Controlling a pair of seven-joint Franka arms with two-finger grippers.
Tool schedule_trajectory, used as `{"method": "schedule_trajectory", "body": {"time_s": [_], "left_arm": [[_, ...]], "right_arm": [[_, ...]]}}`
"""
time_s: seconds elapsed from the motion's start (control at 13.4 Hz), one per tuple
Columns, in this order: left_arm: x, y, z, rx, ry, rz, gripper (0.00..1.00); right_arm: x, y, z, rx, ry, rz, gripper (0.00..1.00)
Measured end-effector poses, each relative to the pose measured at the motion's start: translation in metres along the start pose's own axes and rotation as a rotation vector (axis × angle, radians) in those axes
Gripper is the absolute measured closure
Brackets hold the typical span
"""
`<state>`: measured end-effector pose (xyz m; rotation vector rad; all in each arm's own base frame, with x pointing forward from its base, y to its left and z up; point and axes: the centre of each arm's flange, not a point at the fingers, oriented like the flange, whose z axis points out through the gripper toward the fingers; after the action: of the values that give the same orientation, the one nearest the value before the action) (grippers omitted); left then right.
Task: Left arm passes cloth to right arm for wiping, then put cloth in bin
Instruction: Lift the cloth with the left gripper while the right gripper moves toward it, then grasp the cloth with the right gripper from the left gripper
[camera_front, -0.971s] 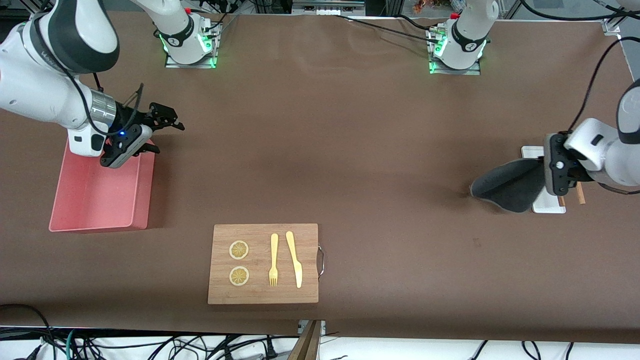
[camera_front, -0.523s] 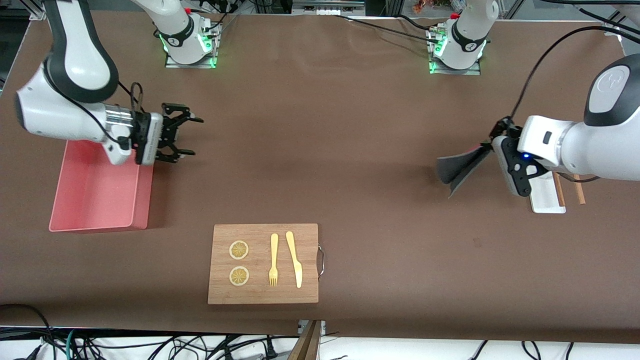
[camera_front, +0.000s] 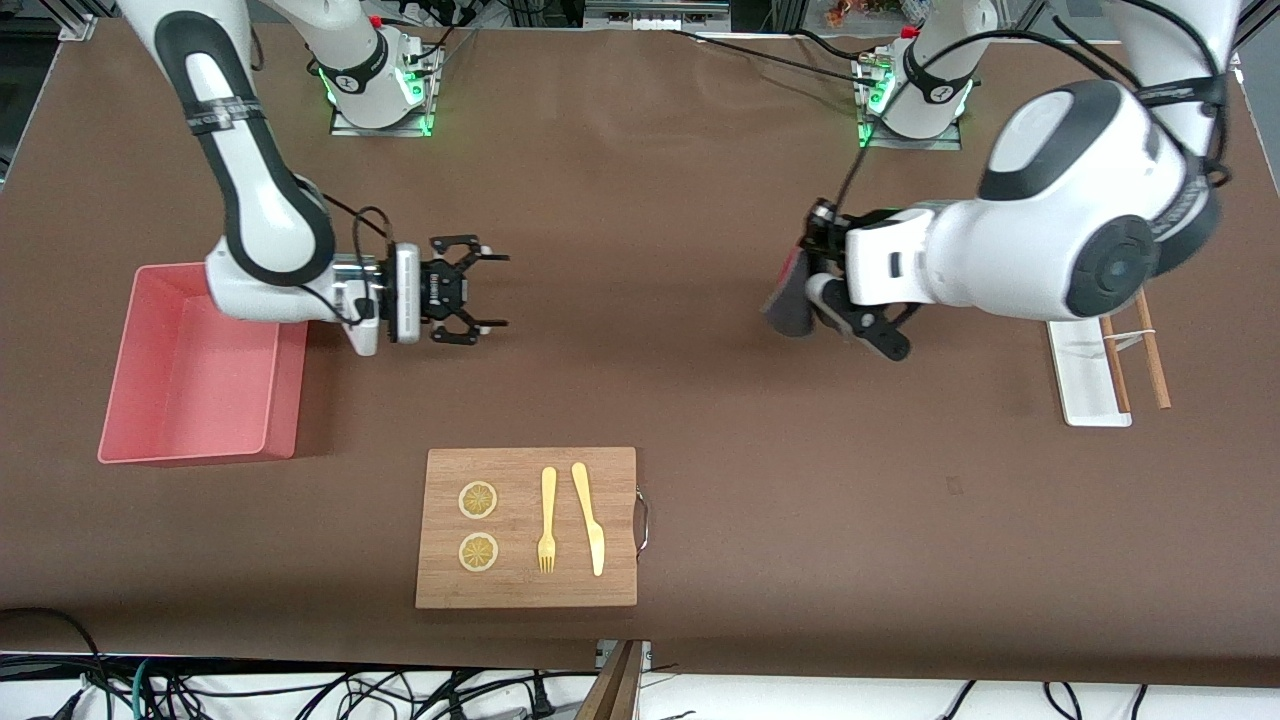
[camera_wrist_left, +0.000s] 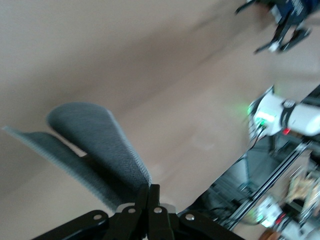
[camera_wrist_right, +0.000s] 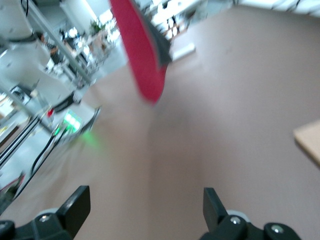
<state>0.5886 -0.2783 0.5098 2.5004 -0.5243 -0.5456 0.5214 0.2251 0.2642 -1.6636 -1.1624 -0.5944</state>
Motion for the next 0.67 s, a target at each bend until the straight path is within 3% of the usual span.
{"method": "schedule_trajectory", "body": {"time_s": [0.22,0.37,0.67], "left_arm": [[0.025,0.022,0.014,-0.083,0.091,-0.161,0.98],[0.041,0.050,0.037,-0.102,0.134,-0.250,0.98],[0.050,0.085,0.070,-0.107,0.139,-0.284,0.98]], "right_arm": [[0.018,-0.016,0.059,-0.035,0.052,-0.027,0.00],[0.031,-0.020,0.070,-0.040,0.085,-0.039,0.00],[0.049,-0.028,0.087,-0.063,0.146,-0.056,0.00]]}}
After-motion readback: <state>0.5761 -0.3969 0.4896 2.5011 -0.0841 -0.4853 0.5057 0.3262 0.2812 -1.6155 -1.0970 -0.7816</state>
